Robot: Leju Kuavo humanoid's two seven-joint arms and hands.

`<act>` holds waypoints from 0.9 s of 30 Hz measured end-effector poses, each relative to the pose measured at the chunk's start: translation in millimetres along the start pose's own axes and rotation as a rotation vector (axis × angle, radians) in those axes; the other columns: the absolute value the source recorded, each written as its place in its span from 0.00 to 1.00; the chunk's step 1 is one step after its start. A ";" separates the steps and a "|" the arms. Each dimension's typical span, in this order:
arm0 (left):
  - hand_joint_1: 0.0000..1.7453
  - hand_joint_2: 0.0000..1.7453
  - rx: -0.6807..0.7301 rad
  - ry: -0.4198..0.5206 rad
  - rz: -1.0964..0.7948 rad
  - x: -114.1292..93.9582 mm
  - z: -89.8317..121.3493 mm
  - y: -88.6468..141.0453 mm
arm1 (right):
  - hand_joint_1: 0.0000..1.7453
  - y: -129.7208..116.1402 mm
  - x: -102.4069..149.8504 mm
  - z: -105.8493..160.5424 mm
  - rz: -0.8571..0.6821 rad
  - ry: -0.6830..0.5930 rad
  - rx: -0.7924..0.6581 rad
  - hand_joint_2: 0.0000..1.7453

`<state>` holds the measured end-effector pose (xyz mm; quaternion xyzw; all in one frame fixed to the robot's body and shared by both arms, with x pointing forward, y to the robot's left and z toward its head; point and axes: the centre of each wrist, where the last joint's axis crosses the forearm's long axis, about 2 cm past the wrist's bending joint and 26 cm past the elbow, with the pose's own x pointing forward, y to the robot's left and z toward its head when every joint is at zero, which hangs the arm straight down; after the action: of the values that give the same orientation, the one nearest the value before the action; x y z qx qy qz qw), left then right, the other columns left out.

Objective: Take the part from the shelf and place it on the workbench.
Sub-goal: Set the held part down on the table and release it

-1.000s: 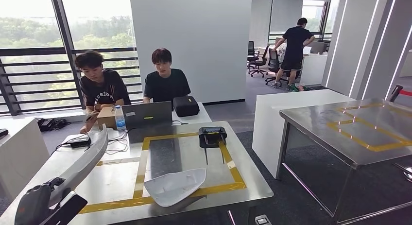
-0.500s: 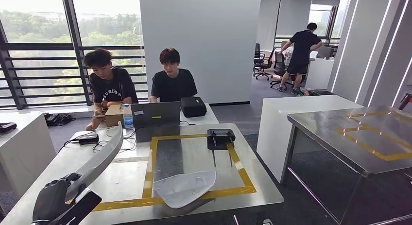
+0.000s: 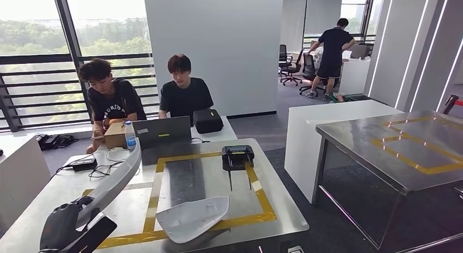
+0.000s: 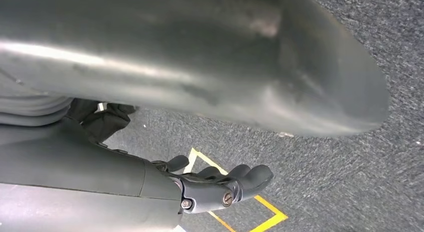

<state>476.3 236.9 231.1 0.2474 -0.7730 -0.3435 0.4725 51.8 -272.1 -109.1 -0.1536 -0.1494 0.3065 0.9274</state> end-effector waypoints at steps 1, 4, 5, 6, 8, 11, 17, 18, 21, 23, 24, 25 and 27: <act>1.00 1.00 0.001 -0.002 -0.001 0.6 -0.7 0.7 | 0.00 0.9 0.4 0.3 -0.001 -0.001 0.002 0.00; 1.00 1.00 0.002 -0.009 -0.003 3.0 -2.9 1.5 | 0.00 2.2 1.9 0.7 -0.002 -0.002 0.004 0.00; 1.00 1.00 0.002 -0.009 -0.004 3.6 -3.2 1.4 | 0.00 2.0 1.8 0.6 -0.002 -0.002 0.003 0.00; 1.00 1.00 0.002 -0.010 -0.004 4.0 -3.3 1.2 | 0.00 2.2 1.4 0.7 -0.002 -0.001 0.002 0.00; 1.00 1.00 0.005 -0.012 -0.003 5.5 -4.7 2.0 | 0.00 2.6 1.1 0.9 -0.002 -0.001 0.001 0.00; 1.00 1.00 0.005 -0.016 0.000 8.0 -5.9 1.1 | 0.00 2.0 1.2 0.7 -0.002 -0.001 -0.002 0.00; 1.00 1.00 -0.001 -0.010 0.004 8.0 -4.7 -1.5 | 0.00 2.8 -0.2 1.1 -0.001 0.001 -0.001 0.00; 1.00 1.00 0.000 -0.009 0.004 8.5 -5.2 -1.1 | 0.00 2.9 0.1 1.1 -0.001 0.000 0.000 0.00; 1.00 1.00 0.000 -0.005 0.005 9.6 -6.4 -0.5 | 0.00 2.8 1.0 1.0 -0.002 0.000 0.002 0.00; 1.00 1.00 0.001 -0.004 0.006 10.5 -7.7 0.8 | 0.00 2.0 1.6 0.6 -0.002 0.000 0.002 0.00; 1.00 1.00 0.002 -0.004 0.005 10.9 -8.4 1.7 | 0.00 1.6 1.8 0.5 -0.002 0.000 0.002 0.00; 1.00 1.00 0.003 -0.005 0.005 11.2 -9.0 2.4 | 0.00 1.4 1.7 0.4 -0.002 0.000 0.002 0.00; 1.00 1.00 0.004 -0.005 0.004 11.5 -9.5 2.9 | 0.00 1.2 1.5 0.4 -0.002 0.000 0.001 0.00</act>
<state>479.7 227.8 242.7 0.2459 -0.7755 -0.3415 0.4706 52.2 -270.2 -108.9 -0.1529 -0.1494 0.3057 0.9278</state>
